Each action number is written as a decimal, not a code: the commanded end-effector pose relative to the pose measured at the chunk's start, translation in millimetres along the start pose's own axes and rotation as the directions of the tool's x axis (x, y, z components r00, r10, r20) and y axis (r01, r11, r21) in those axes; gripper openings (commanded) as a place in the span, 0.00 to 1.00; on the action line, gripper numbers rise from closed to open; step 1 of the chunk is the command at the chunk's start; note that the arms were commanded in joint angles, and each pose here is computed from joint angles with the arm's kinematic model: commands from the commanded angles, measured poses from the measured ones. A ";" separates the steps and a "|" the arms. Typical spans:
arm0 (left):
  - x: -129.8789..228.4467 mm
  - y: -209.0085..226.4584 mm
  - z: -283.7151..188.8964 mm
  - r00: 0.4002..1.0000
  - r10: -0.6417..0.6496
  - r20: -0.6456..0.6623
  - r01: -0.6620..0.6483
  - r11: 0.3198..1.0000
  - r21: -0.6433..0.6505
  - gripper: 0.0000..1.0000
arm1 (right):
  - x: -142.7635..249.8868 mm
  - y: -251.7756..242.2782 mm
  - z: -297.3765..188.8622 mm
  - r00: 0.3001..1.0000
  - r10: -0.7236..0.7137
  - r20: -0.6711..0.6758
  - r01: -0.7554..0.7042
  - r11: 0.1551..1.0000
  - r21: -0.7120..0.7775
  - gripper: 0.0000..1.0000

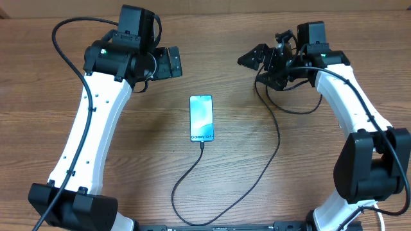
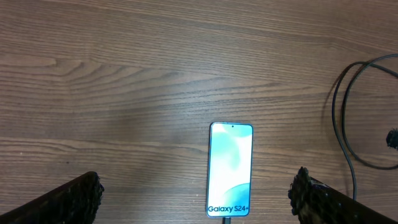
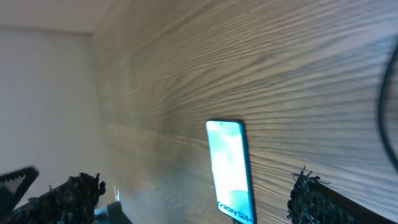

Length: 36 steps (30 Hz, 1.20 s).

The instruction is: Plug charger to phone and switch on socket

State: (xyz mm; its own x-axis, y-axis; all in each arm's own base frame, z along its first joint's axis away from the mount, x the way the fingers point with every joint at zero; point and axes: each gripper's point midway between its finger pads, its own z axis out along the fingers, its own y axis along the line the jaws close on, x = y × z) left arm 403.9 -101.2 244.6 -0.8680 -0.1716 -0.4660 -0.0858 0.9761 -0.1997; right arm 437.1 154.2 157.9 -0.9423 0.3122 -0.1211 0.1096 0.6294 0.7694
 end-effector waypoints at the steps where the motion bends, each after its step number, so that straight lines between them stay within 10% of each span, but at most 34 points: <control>1: -7.8 2.2 -6.0 0.999 0.016 0.029 -0.016 1.000 -0.010 1.00 | -27.2 -7.0 -27.7 0.992 0.032 0.120 -0.043 0.995 0.089 1.00; 14: -7.8 2.2 -6.0 0.999 0.016 0.029 -0.016 1.000 -0.010 1.00 | -101.6 -77.3 -186.2 0.835 0.000 0.551 -0.343 0.783 0.519 1.00; 25: -7.8 2.2 -6.0 0.999 0.016 0.029 -0.016 1.000 -0.010 1.00 | -111.6 -165.2 -294.8 0.681 0.079 0.728 -0.576 0.672 0.466 1.00; 36: -7.8 2.2 -6.0 0.999 0.016 0.029 -0.016 1.000 -0.010 1.00 | -99.6 -208.1 -281.6 0.799 0.074 0.596 -0.415 0.787 0.458 1.00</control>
State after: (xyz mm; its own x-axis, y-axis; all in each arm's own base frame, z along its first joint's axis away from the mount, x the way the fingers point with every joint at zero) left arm 403.5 -100.6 244.3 -0.8687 -0.1715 -0.4648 -0.0877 0.9766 -0.1964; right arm 417.2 -229.7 193.2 -0.4552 0.7828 -0.4244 0.7219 0.6034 0.3388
